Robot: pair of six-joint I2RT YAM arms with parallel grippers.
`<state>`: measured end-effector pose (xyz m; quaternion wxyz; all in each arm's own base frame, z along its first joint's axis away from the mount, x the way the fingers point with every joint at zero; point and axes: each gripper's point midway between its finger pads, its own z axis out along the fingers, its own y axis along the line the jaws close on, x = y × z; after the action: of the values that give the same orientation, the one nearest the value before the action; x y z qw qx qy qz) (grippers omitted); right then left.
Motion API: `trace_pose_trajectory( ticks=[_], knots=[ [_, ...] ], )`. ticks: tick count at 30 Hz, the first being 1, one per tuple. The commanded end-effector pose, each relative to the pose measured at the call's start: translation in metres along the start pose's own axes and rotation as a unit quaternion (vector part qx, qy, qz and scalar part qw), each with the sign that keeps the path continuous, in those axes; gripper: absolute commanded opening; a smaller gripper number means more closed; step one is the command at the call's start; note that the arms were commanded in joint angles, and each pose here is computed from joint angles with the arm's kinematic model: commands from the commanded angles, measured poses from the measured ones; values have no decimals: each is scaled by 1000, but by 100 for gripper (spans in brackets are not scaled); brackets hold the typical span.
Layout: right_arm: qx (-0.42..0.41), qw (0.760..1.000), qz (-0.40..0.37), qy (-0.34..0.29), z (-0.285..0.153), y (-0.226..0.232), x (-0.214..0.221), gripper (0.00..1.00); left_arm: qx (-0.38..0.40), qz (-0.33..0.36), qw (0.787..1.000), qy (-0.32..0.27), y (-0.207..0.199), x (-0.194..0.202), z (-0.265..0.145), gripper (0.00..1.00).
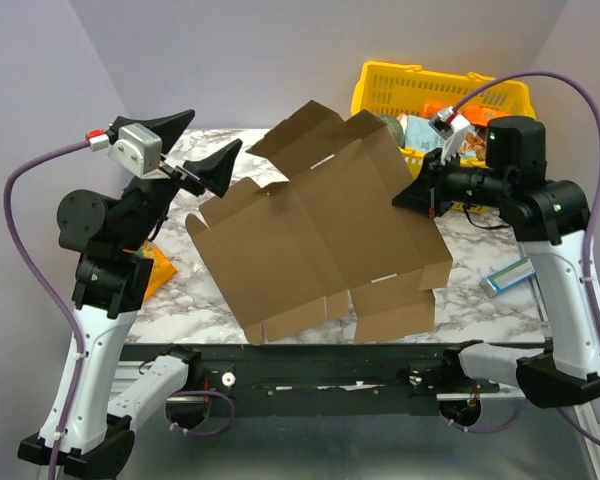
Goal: Fold the paper box
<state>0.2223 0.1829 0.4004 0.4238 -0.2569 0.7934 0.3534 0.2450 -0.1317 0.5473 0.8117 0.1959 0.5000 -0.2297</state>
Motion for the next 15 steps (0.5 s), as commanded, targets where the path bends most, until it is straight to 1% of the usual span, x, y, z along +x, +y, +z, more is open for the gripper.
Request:
trace_pose_trajectory(
  ticks=[1,2,3,4,5,6,7,8,9,10,11,12,13,15],
  knots=[
    [128,988,24,80,19,-67,32,1,40,-42,998,36,-9,42,14,99],
    [173,981,21,89,19,-85,34,1,42,-49,997,45,-8,52,17,99],
    [189,977,18,96,22,-92,36,1,44,-58,996,53,-9,61,19,99],
    [205,972,20,111,29,-102,40,1,48,-76,993,75,-9,83,24,99],
    [235,965,14,117,29,-112,41,1,55,-86,991,86,-14,94,25,99],
    [240,963,7,122,36,-114,41,1,64,-96,988,100,-19,107,26,99],
    [250,959,4,132,42,-120,44,1,69,-111,982,134,-24,136,24,99],
    [276,951,-3,137,43,-129,45,1,73,-120,978,152,-29,151,22,96],
    [285,949,-15,135,49,-131,43,1,85,-134,972,172,-42,167,19,95],
    [296,944,-19,144,54,-135,49,1,87,-150,962,210,-50,197,10,93],
    [319,935,-26,152,57,-145,52,1,76,-158,957,233,-53,214,5,90],
    [319,935,-35,149,66,-144,51,1,78,-170,949,254,-66,227,-1,88],
    [318,934,-36,161,73,-146,61,1,66,-185,937,290,-73,255,-14,88],
    [308,936,-46,161,93,-145,65,1,40,-210,925,315,-80,279,-27,85]
  ],
)
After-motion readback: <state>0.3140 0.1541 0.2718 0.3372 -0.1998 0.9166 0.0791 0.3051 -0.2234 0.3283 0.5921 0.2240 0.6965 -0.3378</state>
